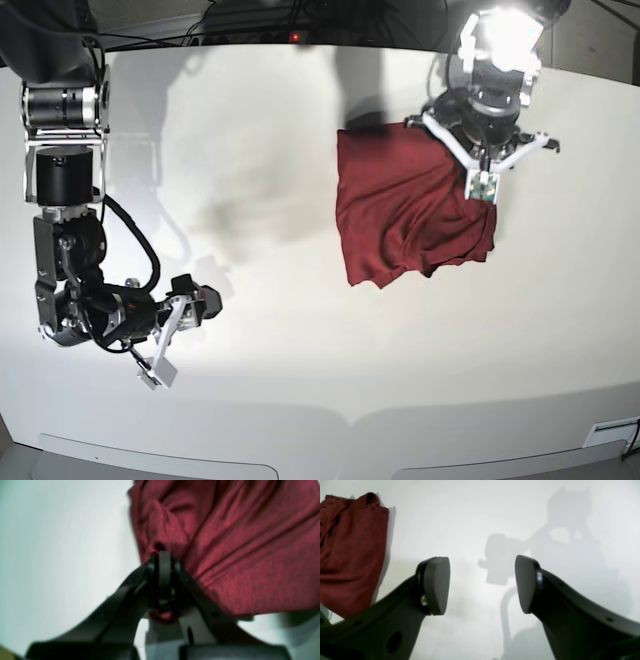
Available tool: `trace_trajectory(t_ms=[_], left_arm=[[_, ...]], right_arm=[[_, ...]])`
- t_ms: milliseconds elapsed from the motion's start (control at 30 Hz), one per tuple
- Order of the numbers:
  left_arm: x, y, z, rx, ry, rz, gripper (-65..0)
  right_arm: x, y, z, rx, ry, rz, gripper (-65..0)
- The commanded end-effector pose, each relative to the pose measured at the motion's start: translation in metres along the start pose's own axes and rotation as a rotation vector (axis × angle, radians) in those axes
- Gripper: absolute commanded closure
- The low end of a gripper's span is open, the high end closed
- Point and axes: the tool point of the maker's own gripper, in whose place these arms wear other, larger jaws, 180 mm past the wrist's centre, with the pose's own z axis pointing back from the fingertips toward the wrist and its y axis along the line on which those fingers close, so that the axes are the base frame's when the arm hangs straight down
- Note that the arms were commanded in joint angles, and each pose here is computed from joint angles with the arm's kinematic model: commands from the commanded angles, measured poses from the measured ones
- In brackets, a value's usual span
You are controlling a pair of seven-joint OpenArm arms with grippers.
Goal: Fold the T-shirt properly
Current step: 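Press and smooth the folded square with the left gripper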
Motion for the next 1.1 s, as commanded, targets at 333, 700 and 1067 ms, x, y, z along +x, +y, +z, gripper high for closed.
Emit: trace_trajectory(t_ms=[333, 700, 1067], left_arm=[[-0.028, 0.008, 0.033, 0.087, 0.016, 0.070, 0.0], [-0.009, 0.021, 0.037, 0.189, -0.064, 0.039, -23.5], [0.032, 0.003, 0.015, 0.059, -0.122, 0.101, -24.8]], right_arm=[[0.027, -0.004, 0.013, -0.012, -0.077, 0.027, -40.3], [0.027, -0.004, 0.013, -0.011, -0.077, 0.027, -40.3], [0.027, -0.002, 0.011, -0.007, -0.078, 0.027, -40.3]])
